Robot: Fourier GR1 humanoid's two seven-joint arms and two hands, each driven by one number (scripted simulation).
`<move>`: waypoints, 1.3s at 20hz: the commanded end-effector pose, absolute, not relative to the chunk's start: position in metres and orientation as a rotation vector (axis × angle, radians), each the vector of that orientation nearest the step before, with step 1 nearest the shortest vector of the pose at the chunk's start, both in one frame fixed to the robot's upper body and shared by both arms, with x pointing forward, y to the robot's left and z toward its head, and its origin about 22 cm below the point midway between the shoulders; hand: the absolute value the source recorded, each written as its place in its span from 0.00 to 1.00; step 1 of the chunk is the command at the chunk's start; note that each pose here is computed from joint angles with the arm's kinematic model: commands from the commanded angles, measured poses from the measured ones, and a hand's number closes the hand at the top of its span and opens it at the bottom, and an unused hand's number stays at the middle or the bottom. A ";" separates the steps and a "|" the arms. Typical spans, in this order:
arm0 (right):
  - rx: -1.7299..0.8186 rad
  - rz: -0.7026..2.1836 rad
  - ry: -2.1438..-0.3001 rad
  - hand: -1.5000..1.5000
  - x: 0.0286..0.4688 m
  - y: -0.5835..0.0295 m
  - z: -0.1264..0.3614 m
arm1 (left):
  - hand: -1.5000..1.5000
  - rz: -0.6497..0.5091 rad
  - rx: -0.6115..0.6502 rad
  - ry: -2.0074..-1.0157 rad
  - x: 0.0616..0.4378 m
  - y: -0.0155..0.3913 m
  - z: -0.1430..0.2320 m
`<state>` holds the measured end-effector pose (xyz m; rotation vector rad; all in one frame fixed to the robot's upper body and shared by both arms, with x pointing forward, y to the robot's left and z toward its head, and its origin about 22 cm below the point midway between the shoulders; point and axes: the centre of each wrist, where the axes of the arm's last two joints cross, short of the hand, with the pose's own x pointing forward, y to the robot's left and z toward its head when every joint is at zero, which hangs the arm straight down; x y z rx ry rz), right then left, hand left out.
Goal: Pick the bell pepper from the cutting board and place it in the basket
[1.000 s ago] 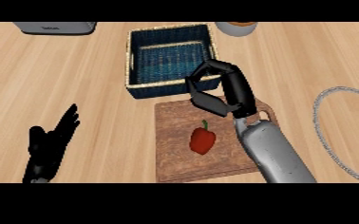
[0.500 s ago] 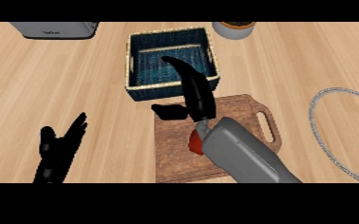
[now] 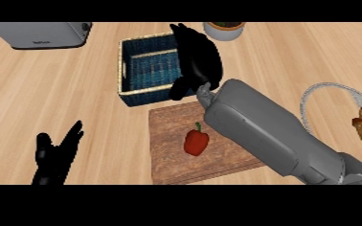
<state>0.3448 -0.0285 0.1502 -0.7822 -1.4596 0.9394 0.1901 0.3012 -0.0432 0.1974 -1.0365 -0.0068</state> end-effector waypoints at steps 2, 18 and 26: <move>-0.849 1.117 -1.250 0.00 0.326 -0.015 0.214 | 0.50 0.018 0.181 -0.995 0.182 0.307 -0.048; -0.749 1.289 -0.974 0.00 0.287 -0.042 0.278 | 0.50 0.030 0.193 -0.993 0.189 0.310 -0.048; -0.694 1.208 -0.986 0.00 0.264 -0.057 0.222 | 0.50 -0.003 0.174 -1.006 0.182 0.303 -0.051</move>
